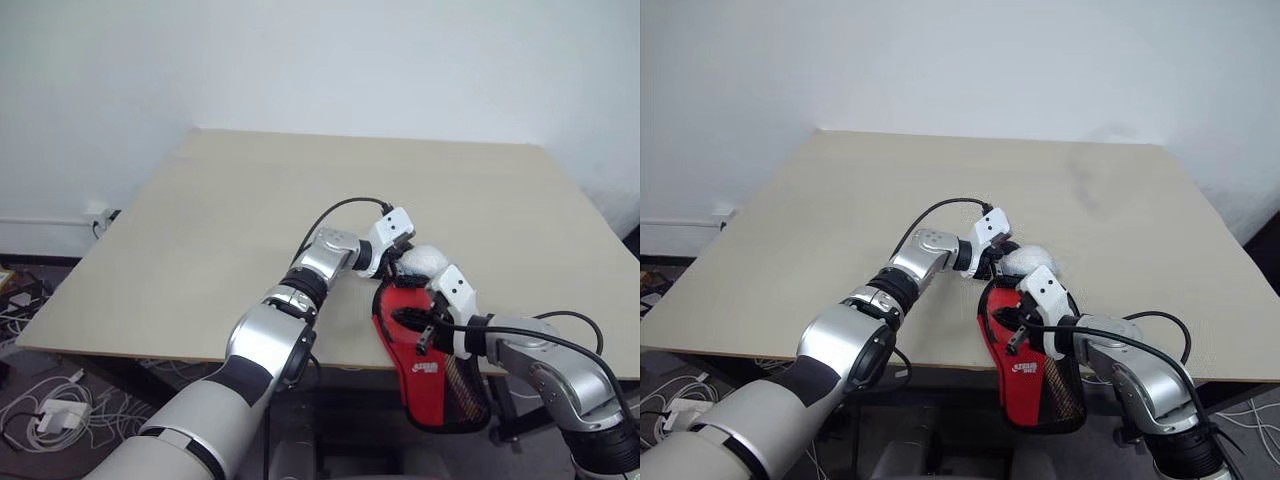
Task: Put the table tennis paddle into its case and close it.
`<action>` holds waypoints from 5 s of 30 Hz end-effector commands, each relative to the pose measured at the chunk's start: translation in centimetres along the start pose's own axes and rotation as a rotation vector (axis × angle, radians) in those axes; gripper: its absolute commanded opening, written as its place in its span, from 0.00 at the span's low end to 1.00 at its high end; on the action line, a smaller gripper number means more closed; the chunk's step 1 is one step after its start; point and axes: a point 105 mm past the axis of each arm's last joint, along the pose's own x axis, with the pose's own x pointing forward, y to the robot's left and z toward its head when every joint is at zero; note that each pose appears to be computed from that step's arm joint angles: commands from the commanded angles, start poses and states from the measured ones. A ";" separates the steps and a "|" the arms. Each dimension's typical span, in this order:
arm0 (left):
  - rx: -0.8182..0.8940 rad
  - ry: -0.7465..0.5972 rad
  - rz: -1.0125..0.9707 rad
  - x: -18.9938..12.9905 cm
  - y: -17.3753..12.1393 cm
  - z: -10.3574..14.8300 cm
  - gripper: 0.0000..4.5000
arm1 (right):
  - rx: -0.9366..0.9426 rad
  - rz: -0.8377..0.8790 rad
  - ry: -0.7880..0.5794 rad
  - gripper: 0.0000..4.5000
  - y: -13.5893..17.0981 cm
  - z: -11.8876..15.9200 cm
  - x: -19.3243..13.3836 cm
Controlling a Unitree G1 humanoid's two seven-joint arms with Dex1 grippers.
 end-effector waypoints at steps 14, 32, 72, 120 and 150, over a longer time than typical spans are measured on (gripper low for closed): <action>0.101 -0.017 -0.096 -8.0 0.9 0.6 1.00 | 0.016 -0.145 -0.247 0.00 -4.0 5.5 -3.2; 0.020 0.040 -0.190 -3.2 -7.0 -1.7 1.00 | 0.092 -0.377 -0.213 0.58 -9.4 6.1 -1.7; -0.110 0.253 0.021 -0.7 -7.1 -7.6 1.00 | 0.257 -0.264 -0.001 0.50 -9.9 3.1 2.0; -0.229 0.290 -0.057 0.8 -9.3 -8.3 1.00 | -0.060 -0.323 0.392 0.08 -11.2 -2.4 -13.5; -0.279 0.276 -0.068 1.4 -9.6 -8.1 1.00 | -0.203 0.326 0.514 0.08 0.7 -9.6 -16.6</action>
